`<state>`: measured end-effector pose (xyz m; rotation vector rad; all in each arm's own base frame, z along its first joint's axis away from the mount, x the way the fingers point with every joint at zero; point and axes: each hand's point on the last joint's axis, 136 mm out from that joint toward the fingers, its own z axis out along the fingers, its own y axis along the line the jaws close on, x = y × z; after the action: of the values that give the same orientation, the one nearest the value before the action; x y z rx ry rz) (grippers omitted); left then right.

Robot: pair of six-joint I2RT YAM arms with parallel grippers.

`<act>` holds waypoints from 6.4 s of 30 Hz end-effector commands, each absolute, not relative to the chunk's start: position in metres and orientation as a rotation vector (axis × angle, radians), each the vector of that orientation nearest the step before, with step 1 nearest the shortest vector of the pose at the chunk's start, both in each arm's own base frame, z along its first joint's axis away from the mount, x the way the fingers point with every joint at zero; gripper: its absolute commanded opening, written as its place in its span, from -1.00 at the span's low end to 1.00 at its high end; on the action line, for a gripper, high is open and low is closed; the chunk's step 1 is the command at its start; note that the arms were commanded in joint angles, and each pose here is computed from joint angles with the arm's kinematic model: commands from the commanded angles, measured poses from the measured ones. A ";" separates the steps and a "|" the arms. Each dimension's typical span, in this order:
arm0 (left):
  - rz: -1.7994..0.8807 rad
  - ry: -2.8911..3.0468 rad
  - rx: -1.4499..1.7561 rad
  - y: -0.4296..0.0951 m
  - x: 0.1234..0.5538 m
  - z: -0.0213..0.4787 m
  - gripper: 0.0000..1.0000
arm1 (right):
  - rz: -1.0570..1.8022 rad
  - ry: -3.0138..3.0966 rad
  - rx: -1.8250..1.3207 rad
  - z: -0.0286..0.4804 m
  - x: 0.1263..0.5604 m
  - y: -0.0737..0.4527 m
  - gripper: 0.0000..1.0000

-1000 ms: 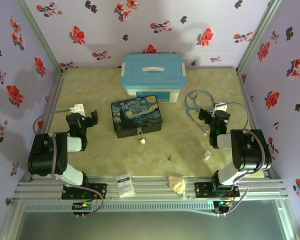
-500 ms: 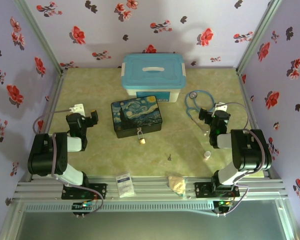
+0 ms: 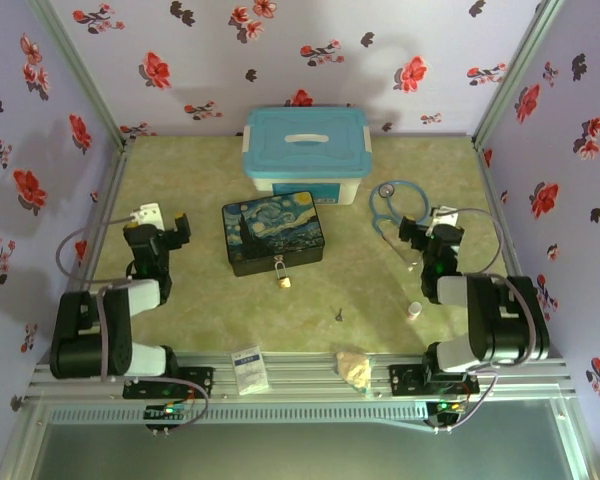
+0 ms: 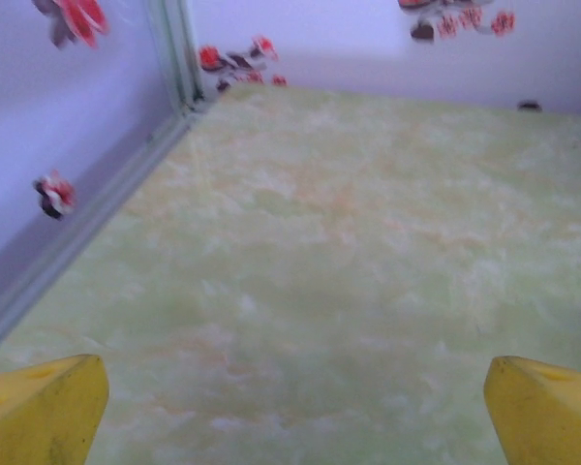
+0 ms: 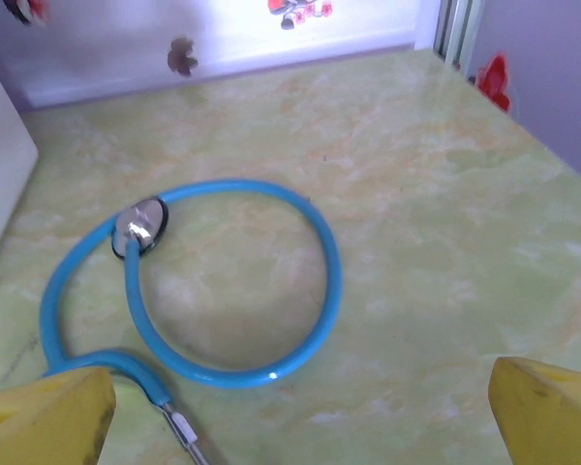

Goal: Unlock the padlock with the key

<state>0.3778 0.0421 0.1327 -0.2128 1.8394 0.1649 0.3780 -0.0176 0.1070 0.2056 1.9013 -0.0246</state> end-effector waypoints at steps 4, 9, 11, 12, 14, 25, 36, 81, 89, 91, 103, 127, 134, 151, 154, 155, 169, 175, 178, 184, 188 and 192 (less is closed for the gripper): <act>0.058 1.881 -0.581 0.058 0.347 0.169 0.99 | 0.041 2.038 0.493 0.142 0.358 -0.029 0.99; -0.382 1.789 -0.504 0.003 0.326 0.199 0.99 | 0.386 2.152 0.368 0.148 0.337 0.025 0.99; -0.488 1.784 -0.508 -0.010 0.313 0.201 0.99 | 0.457 2.151 0.379 0.152 0.322 0.038 0.93; -0.530 1.811 -0.507 -0.017 0.306 0.199 0.99 | 0.468 2.157 0.379 0.153 0.313 0.044 0.93; -0.572 1.866 -0.462 -0.035 0.294 0.202 0.99 | 0.488 2.185 0.352 0.154 0.295 0.058 0.92; -0.879 2.043 -0.261 -0.146 0.225 0.171 0.99 | 0.340 2.527 0.001 0.085 0.210 0.149 0.65; -0.920 2.118 -0.066 -0.228 0.187 0.147 0.99 | 0.184 2.593 -0.165 0.041 0.169 0.206 0.40; -0.996 2.138 -0.045 -0.268 0.182 0.140 0.99 | 0.267 2.632 -0.204 0.022 0.133 0.200 -1.00; -1.075 2.145 0.073 -0.295 0.175 0.147 0.99 | 0.634 2.491 -0.444 0.066 0.129 0.211 -1.00; -1.130 2.134 0.143 -0.307 0.169 0.154 0.99 | 0.774 2.399 -0.525 0.090 0.122 0.220 -1.00; -1.538 2.076 -0.163 -0.322 0.167 0.169 0.99 | 0.935 2.137 -0.586 0.170 0.128 0.236 -1.00; -2.002 1.631 -0.953 -0.304 0.176 0.213 0.99 | 1.159 1.843 -0.361 0.228 0.174 0.304 -1.00; -1.999 1.591 -0.911 -0.297 0.179 0.216 0.64 | 1.215 1.865 -0.379 0.206 0.164 0.306 -1.00; -1.970 1.656 -0.812 -0.306 0.175 0.211 -0.01 | 1.211 1.831 -0.317 0.206 0.163 0.285 -1.00; -1.940 1.684 -0.825 -0.305 0.177 0.200 -0.02 | 1.185 1.838 -0.321 0.205 0.162 0.279 -1.00; -1.935 1.692 -0.829 -0.306 0.177 0.197 -0.03 | 1.178 1.843 -0.321 0.203 0.162 0.277 -1.00; -1.964 1.716 -0.807 -0.323 0.178 0.197 -0.21 | 1.187 1.861 -0.313 0.190 0.161 0.278 -1.00; -1.951 1.764 -0.840 -0.325 0.177 0.182 0.09 | 1.234 1.791 -0.275 0.204 0.162 0.276 -1.00; -1.959 1.787 -0.855 -0.329 0.176 0.176 0.31 | 1.219 1.794 -0.291 0.207 0.163 0.278 -1.00; -1.991 1.765 -0.835 -0.335 0.176 0.188 0.26 | 1.224 1.834 -0.312 0.194 0.162 0.285 -1.00; -1.993 1.764 -0.829 -0.335 0.176 0.189 0.39 | 1.222 1.827 -0.289 0.192 0.164 0.283 -1.00; -1.982 1.791 -0.846 -0.335 0.174 0.181 0.66 | 1.220 1.809 -0.278 0.198 0.166 0.283 -1.00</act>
<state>0.1738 -0.3328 0.1737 -0.8424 1.8147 -1.9486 0.1628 0.2836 0.1836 -0.3197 1.8622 1.1942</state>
